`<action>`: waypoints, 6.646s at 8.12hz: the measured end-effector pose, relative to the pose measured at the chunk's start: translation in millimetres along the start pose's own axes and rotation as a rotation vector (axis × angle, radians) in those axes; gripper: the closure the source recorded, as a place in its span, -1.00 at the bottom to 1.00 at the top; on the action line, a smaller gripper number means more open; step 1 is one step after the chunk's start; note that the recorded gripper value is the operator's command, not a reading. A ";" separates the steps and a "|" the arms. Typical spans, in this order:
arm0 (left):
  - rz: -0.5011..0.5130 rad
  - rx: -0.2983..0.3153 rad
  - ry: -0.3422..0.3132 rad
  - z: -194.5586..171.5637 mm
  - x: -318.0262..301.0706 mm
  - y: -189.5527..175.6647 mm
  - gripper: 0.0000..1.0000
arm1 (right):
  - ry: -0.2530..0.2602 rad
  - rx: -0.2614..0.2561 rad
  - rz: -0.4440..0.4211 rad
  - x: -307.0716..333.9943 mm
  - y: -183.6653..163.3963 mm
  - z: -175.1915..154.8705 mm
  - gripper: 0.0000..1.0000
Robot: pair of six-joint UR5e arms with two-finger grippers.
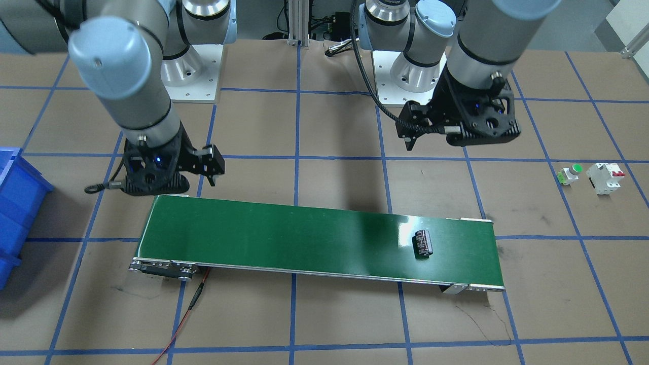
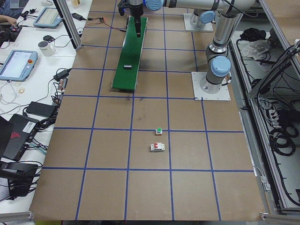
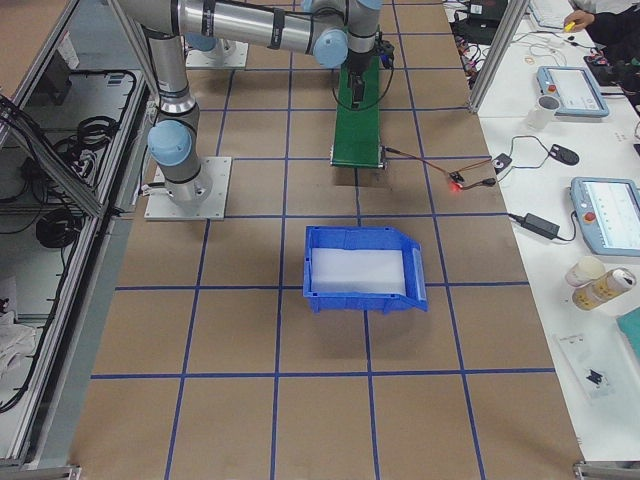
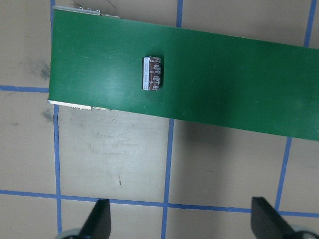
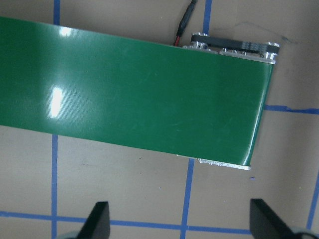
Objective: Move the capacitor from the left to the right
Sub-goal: 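Open and raise the left gripper while the right gripper moves over the belt, then hold the right gripper above the belt end as the capacitor rides toward it, then lower the right gripper onto the capacitor and close it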
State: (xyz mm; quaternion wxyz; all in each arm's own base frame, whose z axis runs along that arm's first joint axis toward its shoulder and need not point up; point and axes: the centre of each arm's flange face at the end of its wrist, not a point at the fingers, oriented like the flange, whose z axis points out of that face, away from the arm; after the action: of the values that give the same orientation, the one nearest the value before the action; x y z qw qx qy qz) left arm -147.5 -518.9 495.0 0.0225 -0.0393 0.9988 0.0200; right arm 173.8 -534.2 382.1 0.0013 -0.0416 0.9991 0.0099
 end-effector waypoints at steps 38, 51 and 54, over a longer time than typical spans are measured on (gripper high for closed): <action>0.017 0.134 0.015 -26.1 5.7 4.1 -1.00 | -0.254 0.029 -0.013 66.5 -26.6 109.8 -1.00; 0.017 0.135 0.015 -26.3 5.7 4.6 -1.00 | -0.285 0.000 0.000 63.5 -28.4 125.0 -0.84; 0.017 0.134 0.016 -26.1 5.8 4.7 -1.00 | -0.273 -0.004 -0.010 64.8 -29.2 128.0 1.00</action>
State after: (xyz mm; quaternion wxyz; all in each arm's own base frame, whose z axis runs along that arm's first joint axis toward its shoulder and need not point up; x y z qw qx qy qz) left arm -154.9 -515.8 520.9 0.0168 -0.0293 0.9983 -0.0472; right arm 111.9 -566.1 253.3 0.1374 -0.0449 0.9893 0.0176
